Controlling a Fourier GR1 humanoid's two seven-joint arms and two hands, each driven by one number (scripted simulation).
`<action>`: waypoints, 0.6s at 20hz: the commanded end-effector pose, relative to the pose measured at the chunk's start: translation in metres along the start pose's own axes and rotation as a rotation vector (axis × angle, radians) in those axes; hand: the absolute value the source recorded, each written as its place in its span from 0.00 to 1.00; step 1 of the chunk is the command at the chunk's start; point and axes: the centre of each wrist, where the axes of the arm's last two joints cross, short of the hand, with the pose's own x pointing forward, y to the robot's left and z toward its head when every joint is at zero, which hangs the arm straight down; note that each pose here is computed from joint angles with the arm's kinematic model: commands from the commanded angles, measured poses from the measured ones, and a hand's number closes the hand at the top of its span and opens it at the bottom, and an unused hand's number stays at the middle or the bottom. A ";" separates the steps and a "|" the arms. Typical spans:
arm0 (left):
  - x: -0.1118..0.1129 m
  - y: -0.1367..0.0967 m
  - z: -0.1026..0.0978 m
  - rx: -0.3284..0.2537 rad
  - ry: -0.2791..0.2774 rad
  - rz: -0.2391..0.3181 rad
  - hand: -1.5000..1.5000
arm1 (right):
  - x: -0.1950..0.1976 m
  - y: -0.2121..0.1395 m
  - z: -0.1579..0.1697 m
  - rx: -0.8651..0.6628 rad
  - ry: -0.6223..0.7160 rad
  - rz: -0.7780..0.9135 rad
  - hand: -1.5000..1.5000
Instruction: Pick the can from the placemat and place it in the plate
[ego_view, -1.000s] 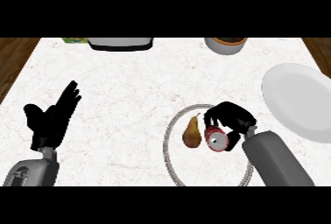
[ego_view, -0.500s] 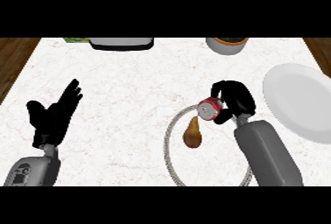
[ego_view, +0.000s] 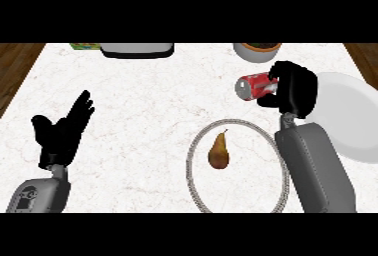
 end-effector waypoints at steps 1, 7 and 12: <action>-0.004 0.002 -0.008 0.014 0.001 -0.011 0.50 | -0.014 -0.025 -0.013 -0.125 0.124 -0.024 1.00; 0.021 0.003 -0.009 0.002 0.013 0.007 0.50 | -0.069 -0.043 -0.028 -0.160 0.242 -0.126 1.00; 0.021 0.003 -0.001 0.008 -0.006 -0.002 0.50 | -0.136 -0.038 -0.037 -0.185 0.324 -0.064 1.00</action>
